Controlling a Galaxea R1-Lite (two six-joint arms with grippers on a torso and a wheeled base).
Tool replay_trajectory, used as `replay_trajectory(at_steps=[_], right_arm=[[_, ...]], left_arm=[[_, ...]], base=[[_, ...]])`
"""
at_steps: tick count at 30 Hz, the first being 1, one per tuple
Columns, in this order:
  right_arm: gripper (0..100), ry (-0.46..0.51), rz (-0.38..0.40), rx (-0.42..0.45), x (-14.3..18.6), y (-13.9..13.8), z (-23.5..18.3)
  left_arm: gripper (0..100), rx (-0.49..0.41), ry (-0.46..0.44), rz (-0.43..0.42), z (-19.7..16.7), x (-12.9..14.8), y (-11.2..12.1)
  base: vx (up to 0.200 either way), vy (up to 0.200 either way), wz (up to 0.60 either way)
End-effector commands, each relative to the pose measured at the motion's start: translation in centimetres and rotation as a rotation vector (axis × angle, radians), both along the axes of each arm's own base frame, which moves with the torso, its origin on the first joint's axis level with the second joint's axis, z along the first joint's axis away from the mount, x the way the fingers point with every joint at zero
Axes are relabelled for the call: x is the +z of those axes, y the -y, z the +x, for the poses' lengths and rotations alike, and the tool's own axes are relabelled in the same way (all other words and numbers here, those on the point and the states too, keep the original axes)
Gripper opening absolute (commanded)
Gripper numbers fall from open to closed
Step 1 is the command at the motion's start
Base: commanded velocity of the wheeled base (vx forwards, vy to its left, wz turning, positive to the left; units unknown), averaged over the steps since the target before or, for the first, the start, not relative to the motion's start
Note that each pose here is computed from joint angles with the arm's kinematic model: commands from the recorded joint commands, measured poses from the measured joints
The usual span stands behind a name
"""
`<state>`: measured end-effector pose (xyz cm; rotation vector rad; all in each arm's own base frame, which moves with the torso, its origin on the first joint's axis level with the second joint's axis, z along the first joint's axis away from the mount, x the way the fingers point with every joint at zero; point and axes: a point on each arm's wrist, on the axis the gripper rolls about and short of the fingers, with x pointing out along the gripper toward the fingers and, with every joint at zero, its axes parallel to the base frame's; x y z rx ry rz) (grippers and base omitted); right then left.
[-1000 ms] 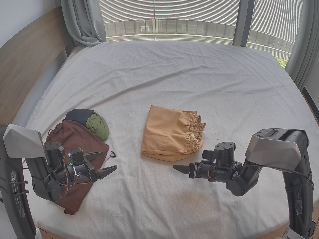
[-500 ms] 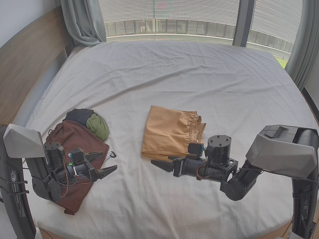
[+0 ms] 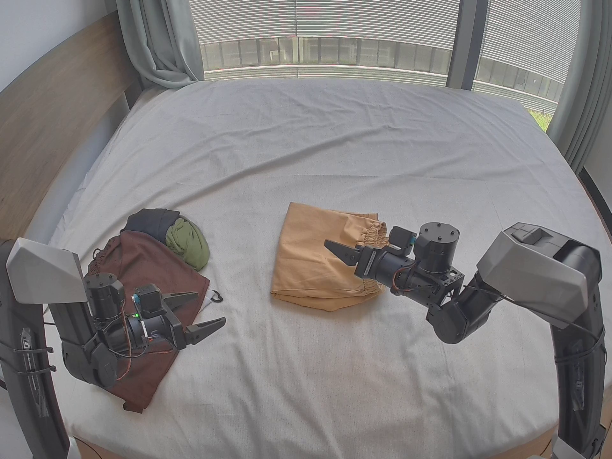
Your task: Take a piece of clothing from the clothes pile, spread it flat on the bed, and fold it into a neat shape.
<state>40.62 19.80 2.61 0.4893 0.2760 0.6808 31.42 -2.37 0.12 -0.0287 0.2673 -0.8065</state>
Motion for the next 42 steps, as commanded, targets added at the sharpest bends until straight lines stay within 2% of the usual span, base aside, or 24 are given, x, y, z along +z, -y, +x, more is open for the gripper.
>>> replay_trajectory(at_steps=[1, 9, 21, 23, 26, 28, 32, 34, 36, 38, 39, 40, 41, 42], right_arm=[[100, -0.095, -0.053, -0.021, -5.6, 0.4, 0.5], [100, -0.123, -0.075, -0.036, -7.0, 1.1, 0.4], [100, -0.081, -0.055, -0.035, -5.5, 1.1, 0.1], [100, -0.056, -0.044, -0.036, -4.2, 1.0, 0.1], [100, -0.037, -0.042, -0.080, -1.9, 1.3, -0.3], [100, 0.000, -0.025, -0.083, 1.4, 1.5, -1.2], [100, 0.045, -0.013, -0.080, 5.0, 2.1, -3.2], [100, 0.062, -0.033, -0.075, 6.8, 2.8, -5.1], [100, 0.057, -0.047, -0.075, 7.0, 3.1, -5.7], [100, 0.065, -0.124, -0.074, 7.4, 4.4, -8.0], [100, 0.065, -0.124, -0.074, 7.4, 4.4, -8.0], [100, 0.081, -0.185, -0.073, 7.1, 5.2, -9.2], [100, 0.083, -0.190, -0.072, 7.2, 5.3, -9.3], [100, 0.106, -0.238, -0.075, 7.2, 6.2, -10.4]], left_arm=[[100, 0.000, -0.004, -0.001, 0.1, -0.2, 0.0], [100, 0.000, -0.011, -0.002, 0.0, -0.3, 0.0], [100, -0.001, -0.008, -0.009, 0.0, 0.0, 0.1], [100, -0.003, -0.012, -0.010, -0.1, 0.1, 0.2], [100, -0.019, -0.020, -0.009, -0.7, 0.2, 0.6], [100, -0.037, -0.007, -0.010, -0.9, 0.7, 1.1], [100, -0.059, 0.035, -0.012, -1.2, 2.2, 1.8], [100, -0.079, 0.061, -0.016, -1.7, 3.3, 2.4], [100, -0.082, 0.066, -0.016, -1.8, 3.4, 2.5], [100, -0.096, 0.078, -0.017, -2.6, 4.2, 2.8], [100, -0.096, 0.078, -0.017, -2.6, 4.2, 2.8], [100, -0.098, 0.084, -0.014, -3.0, 4.6, 2.8], [100, -0.098, 0.084, -0.014, -3.1, 4.6, 2.8], [100, -0.097, 0.100, -0.013, -3.4, 5.2, 2.7]], base=[[0.000, 0.000, 0.00], [0.000, 0.000, 0.00], [0.000, 0.000, 0.00], [0.000, 0.000, 0.00], [0.000, 0.000, 0.00], [0.000, 0.000, 0.00], [0.000, 0.000, 0.00], [0.000, 0.000, 0.00], [0.000, 0.000, 0.00], [0.000, 0.000, 0.00], [0.000, 0.000, 0.00], [0.000, 0.000, 0.00], [0.000, 0.000, 0.00], [0.000, 0.000, 0.00]])
